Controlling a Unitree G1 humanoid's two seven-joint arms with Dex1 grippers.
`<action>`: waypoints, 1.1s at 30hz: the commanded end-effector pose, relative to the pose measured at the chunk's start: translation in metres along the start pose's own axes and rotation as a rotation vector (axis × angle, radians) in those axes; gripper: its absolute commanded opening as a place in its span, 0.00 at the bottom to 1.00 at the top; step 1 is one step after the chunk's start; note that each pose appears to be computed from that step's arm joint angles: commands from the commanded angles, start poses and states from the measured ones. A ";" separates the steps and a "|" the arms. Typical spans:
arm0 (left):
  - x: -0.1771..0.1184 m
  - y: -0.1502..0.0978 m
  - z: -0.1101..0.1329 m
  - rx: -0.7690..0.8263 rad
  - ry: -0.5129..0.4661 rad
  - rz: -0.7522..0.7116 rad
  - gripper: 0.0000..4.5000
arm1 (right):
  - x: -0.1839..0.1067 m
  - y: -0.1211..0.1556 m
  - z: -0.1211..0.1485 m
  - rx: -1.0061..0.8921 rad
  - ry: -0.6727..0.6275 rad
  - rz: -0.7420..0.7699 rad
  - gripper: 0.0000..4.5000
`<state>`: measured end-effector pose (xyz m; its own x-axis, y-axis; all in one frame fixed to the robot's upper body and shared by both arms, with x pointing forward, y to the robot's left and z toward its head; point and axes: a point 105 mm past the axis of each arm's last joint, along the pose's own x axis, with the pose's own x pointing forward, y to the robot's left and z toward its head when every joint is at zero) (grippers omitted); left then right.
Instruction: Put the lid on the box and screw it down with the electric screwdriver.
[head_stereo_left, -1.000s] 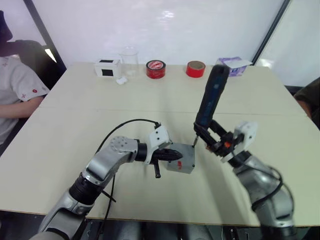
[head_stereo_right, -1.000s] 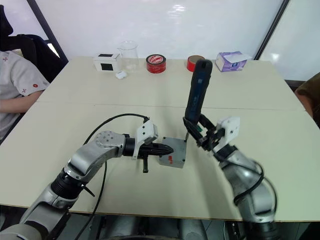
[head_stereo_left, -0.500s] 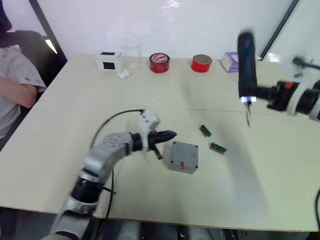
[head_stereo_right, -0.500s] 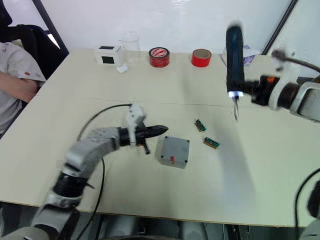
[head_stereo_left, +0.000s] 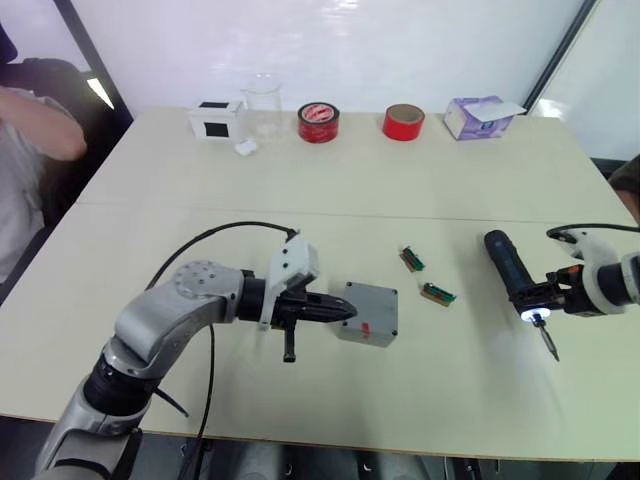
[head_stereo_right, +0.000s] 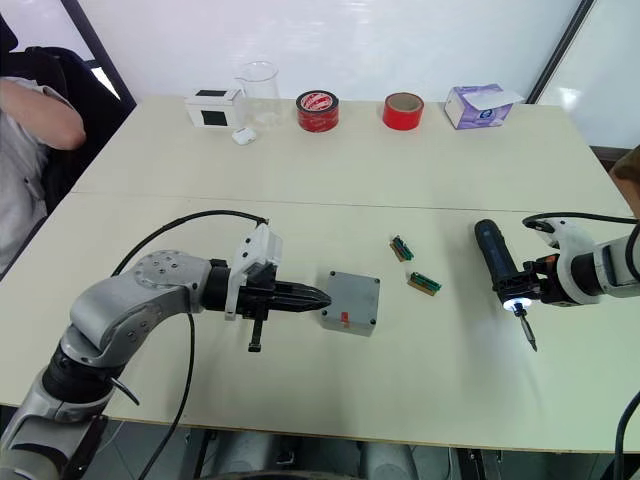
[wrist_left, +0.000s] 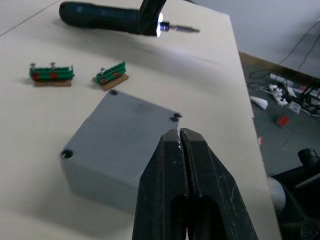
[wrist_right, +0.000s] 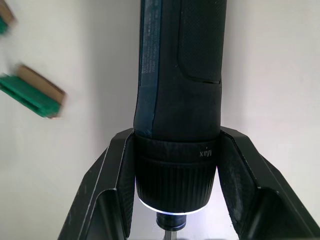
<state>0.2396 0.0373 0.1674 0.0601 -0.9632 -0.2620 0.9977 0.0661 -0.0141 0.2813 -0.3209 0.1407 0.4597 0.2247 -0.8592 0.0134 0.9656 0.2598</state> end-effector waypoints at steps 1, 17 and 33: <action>0.004 -0.006 0.005 0.016 -0.020 -0.014 0.00 | -0.004 0.002 0.006 -0.038 -0.040 -0.004 0.41; -0.027 0.047 0.017 -0.171 -0.168 0.171 0.00 | -0.021 -0.001 0.020 -0.285 -0.184 -0.023 0.98; -0.020 0.045 -0.046 -0.026 0.179 0.172 0.00 | -0.022 0.137 -0.057 -0.917 -0.189 0.544 0.98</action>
<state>0.2856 0.0756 0.1223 0.2372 -0.8724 -0.4274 0.9602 0.2774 -0.0334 0.2292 -0.1991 0.1658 0.3502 0.6842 -0.6397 -0.8306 0.5425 0.1255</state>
